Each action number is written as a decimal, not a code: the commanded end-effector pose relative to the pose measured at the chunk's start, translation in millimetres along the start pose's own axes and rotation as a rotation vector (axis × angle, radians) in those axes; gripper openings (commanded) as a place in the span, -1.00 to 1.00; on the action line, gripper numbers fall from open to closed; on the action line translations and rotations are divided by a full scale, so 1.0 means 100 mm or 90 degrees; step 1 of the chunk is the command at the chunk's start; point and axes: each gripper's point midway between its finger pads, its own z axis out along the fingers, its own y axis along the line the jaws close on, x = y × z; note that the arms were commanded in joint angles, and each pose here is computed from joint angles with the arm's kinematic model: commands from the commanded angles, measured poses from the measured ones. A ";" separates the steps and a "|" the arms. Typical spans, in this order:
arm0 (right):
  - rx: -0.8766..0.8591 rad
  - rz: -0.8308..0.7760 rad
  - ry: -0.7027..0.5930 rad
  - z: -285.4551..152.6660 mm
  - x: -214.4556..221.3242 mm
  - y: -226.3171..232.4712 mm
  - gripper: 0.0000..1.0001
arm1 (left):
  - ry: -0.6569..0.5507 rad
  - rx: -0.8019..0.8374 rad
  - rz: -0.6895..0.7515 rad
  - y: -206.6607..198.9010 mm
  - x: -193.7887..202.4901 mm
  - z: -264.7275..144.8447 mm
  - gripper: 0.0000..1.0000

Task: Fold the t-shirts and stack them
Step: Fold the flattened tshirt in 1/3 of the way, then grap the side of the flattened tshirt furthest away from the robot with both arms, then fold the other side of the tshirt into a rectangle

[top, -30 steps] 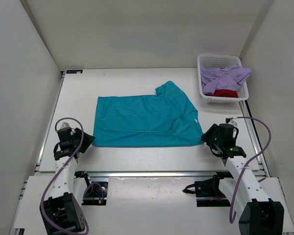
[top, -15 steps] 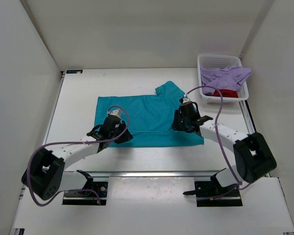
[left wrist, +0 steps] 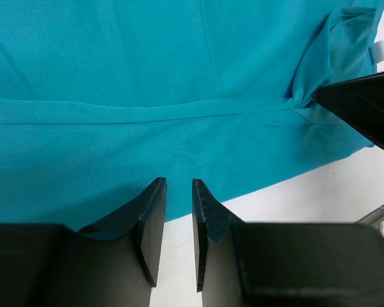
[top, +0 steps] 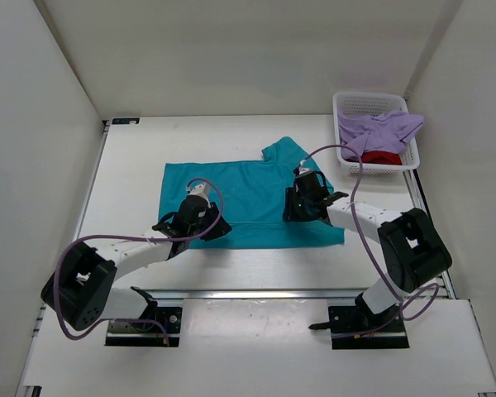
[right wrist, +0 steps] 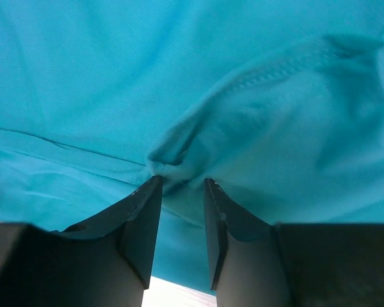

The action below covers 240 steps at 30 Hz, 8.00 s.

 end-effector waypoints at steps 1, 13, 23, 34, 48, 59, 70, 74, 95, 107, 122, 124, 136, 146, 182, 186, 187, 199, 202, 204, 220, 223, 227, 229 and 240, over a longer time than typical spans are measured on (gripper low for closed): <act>-0.010 -0.038 -0.051 -0.02 -0.28 0.18 -0.37 | -0.015 0.026 -0.008 -0.09 -0.03 -0.01 -0.32; 0.009 -0.026 -0.033 0.18 -0.34 0.11 -0.91 | -0.011 0.027 -0.024 -0.01 0.00 0.00 -0.33; 0.073 -0.133 -0.012 0.33 -0.45 0.35 -0.71 | -0.017 0.037 -0.022 -0.08 -0.03 -0.05 -0.32; 0.064 -0.107 -0.100 -0.17 -0.60 0.33 -0.32 | -0.007 0.022 -0.022 -0.02 -0.04 -0.03 -0.30; 0.086 -0.001 0.018 -0.12 0.53 -0.40 -1.00 | 0.101 -0.070 -0.001 0.45 0.40 0.11 -0.33; 0.036 0.014 0.016 -0.47 0.54 -0.17 -0.71 | 0.108 -0.069 0.005 0.51 0.68 -0.33 -0.25; 0.001 -0.033 -0.154 0.00 -1.56 0.04 -0.86 | -0.077 -0.010 -0.052 0.11 -1.28 -0.09 -0.21; 0.025 0.003 -0.127 0.55 -1.91 -0.38 -0.83 | -0.092 -0.059 -0.072 0.42 -1.54 0.06 -0.20; 0.000 0.041 -0.042 1.60 -2.59 -0.63 -0.35 | -0.087 -0.178 -0.139 1.26 -2.00 0.35 -0.24; 0.029 0.014 -0.024 1.50 -2.50 -0.49 -0.37 | -0.114 -0.265 -0.145 1.72 -2.40 0.16 -0.10; 0.009 0.003 -0.069 1.11 -2.80 -0.33 -0.99 | -0.086 -0.327 -0.140 2.09 -2.60 0.43 0.10; 0.007 -0.010 -0.069 1.05 -2.80 -0.23 -1.00 | -0.082 -0.346 -0.141 2.17 -2.61 0.49 0.11; 0.003 -0.026 -0.069 0.97 -2.80 -0.10 -1.00 | -0.075 -0.364 -0.142 2.27 -2.50 0.50 0.05; 0.032 -0.034 -0.065 0.68 -2.82 -0.16 -1.00 | -0.063 -0.349 -0.142 2.23 -2.45 0.56 -0.94; 0.094 0.004 -0.062 -1.09 -0.74 -0.44 -1.00 | -0.161 -0.374 -0.093 1.82 -2.21 -0.55 -1.00; 0.111 0.005 -0.046 -1.15 -0.42 -0.52 -1.00 | -0.161 -0.373 -0.102 1.84 -2.01 -0.68 -1.00; 0.117 0.010 -0.027 -1.10 -0.29 -0.59 -1.00 | -0.163 -0.373 -0.099 1.82 -1.99 -0.71 -1.00; 0.149 -0.004 0.045 -1.03 0.44 -0.68 -0.93 | -0.132 -0.313 -0.262 2.13 -1.22 -0.82 -0.45; 0.151 -0.004 0.033 -1.04 0.45 -0.70 -0.67 | -0.188 -0.269 -0.298 2.06 -1.33 -0.98 -0.21; 0.160 0.003 0.027 -1.08 0.42 -0.74 -0.59 | -0.260 -0.248 -0.283 1.94 -1.52 -1.18 -0.16; 0.059 0.124 -0.133 -0.47 -0.72 -0.84 -0.45 | -0.127 -0.100 -0.108 0.72 -1.17 -0.11 -0.21; 0.015 0.144 -0.129 -0.37 -0.75 -0.89 -0.44 | -0.097 -0.098 -0.121 0.74 -1.16 0.04 -0.21; -0.037 0.169 -0.119 -0.26 -0.65 -0.90 -0.43 | -0.083 -0.088 -0.150 0.84 -1.19 0.25 -0.20; -0.044 0.190 -0.106 -0.21 -0.56 -0.93 -0.43 | -0.071 -0.075 -0.175 0.89 -1.16 0.32 -0.22; -0.062 0.214 -0.119 -0.11 -0.49 -1.05 -1.00 | -0.064 -0.097 -0.266 1.38 -1.09 0.39 -0.25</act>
